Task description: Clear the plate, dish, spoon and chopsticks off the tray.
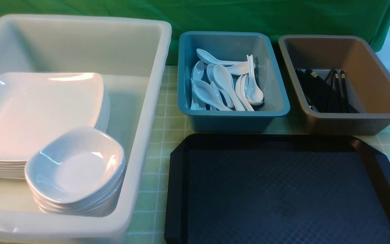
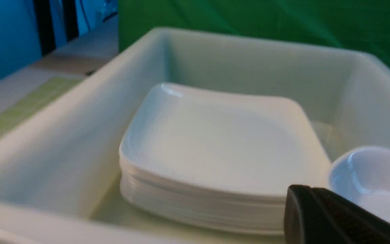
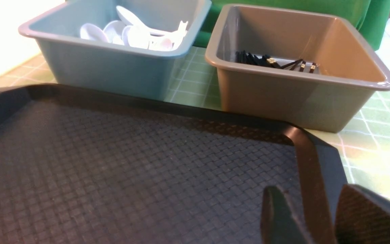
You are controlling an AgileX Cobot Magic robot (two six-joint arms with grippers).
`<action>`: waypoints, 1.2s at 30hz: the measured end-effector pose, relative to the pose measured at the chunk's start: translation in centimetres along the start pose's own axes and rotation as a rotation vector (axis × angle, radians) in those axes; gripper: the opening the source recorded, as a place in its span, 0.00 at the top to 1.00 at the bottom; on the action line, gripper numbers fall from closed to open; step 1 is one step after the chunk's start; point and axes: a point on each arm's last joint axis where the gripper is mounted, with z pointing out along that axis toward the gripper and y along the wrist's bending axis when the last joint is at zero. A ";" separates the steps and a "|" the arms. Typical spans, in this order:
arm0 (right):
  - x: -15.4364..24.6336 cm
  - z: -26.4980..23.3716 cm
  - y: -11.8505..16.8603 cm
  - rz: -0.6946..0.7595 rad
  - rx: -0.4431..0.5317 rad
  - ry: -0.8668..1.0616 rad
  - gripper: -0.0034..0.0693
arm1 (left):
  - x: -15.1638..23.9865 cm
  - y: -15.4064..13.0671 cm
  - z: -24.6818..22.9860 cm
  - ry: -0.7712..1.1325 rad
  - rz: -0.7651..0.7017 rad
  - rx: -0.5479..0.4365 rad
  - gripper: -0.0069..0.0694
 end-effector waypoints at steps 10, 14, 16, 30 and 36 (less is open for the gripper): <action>0.0 0.0 0.0 0.000 0.000 -0.001 0.62 | 2.9 0.1 0.3 -0.019 0.027 0.060 0.92; 0.0 0.0 0.0 0.000 0.000 -0.001 0.62 | 3.0 -0.1 0.3 -0.020 0.037 0.092 0.92; 0.0 0.0 0.0 0.000 0.000 -0.001 0.62 | 3.0 -0.1 0.3 -0.021 0.032 0.095 0.92; 0.0 0.0 0.0 0.000 0.000 -0.001 0.62 | 3.0 -0.3 0.3 -0.022 0.090 0.132 0.92; 0.0 0.0 0.0 0.000 0.000 -0.001 0.62 | 3.0 -0.3 0.3 -0.020 0.061 0.138 0.92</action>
